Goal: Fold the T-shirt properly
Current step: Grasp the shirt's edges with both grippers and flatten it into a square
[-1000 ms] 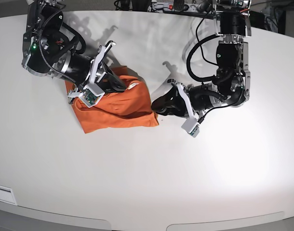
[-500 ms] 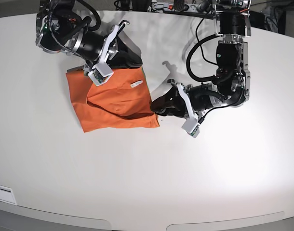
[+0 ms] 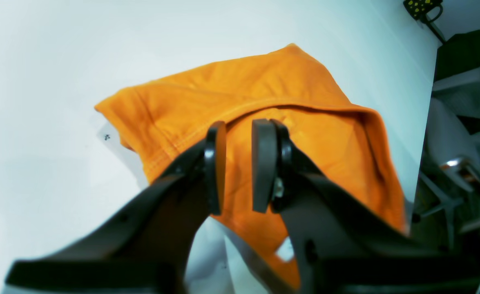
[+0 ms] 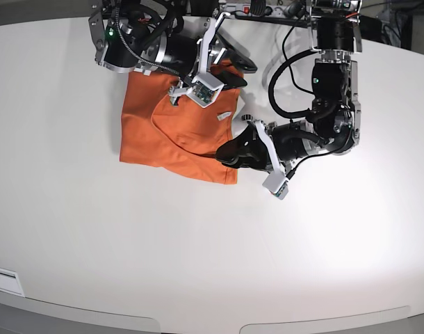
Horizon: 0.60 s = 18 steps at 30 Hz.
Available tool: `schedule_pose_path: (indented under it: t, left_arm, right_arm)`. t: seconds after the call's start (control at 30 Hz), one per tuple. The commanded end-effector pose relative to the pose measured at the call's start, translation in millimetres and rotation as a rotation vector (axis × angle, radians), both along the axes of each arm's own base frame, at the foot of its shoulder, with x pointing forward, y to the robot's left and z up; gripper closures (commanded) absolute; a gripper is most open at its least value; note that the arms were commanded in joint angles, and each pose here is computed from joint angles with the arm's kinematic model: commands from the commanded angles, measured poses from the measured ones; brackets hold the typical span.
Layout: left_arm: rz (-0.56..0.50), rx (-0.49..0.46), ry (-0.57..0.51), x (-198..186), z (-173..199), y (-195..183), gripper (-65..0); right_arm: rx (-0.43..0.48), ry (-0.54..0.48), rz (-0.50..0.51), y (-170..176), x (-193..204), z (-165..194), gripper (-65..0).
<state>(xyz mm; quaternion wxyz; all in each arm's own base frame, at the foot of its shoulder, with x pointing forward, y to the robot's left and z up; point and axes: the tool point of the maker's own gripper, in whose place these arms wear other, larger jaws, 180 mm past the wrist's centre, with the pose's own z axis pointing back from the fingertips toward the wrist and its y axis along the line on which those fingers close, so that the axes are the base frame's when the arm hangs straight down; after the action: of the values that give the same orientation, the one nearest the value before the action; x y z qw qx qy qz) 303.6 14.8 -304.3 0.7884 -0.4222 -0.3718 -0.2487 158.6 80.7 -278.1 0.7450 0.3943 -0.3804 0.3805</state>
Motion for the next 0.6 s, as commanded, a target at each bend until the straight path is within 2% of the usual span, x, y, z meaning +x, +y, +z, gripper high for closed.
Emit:
schedule_pose_path:
  t: [0.0, 0.03, 0.07, 0.17, 0.2, 0.27, 0.33, 0.37, 0.43, 0.57]
  left_arm:
    - [-0.004, -0.037, -0.055, 7, 18, -3, -12.0]
    - [-0.005, -0.035, -0.054, 7, 18, -3, -12.0]
    - [-0.008, -0.030, -0.051, 6, 17, -2, -12.0]
    - [-0.025, -0.009, -0.033, 2, 12, -2, -11.7]
    - [-0.034, -0.007, -0.025, 0, 11, -3, -9.9]
    - [-0.057, -0.014, -0.009, -4, 11, -4, 0.0]
    - [-0.090, -0.046, 0.000, -10, 16, -8, 0.0]
    - [-0.122, -0.071, -0.008, -15, 20, -11, 0.0]
    - [-0.181, -0.124, 0.006, -26, 29, -16, 0.0]
    - [-0.308, -0.185, 0.029, -49, 39, -32, 0.0]
  right_arm:
    - [0.051, -0.053, 0.000, 4, 8, 18, -35.5]
    - [0.051, -0.072, 0.000, 4, 13, 21, -39.4]
    - [0.049, -0.095, -0.002, 3, 19, 24, -40.5]
    - [0.027, -0.164, -0.020, -5, 41, 34, -40.4]
    - [0.015, -0.188, -0.039, -10, 51, 37, -40.3]
    - [-0.034, -0.238, -0.100, -26, 72, 39, -39.6]
    - [-0.088, -0.282, -0.173, -48, 94, 42, -31.0]
    - [-0.106, -0.298, -0.201, -60, 103, 43, -23.1]
    - [-0.143, -0.326, -0.254, -83, 116, 46, -1.5]
    - [-0.200, -0.349, -0.338, -128, 132, 41, 0.0]
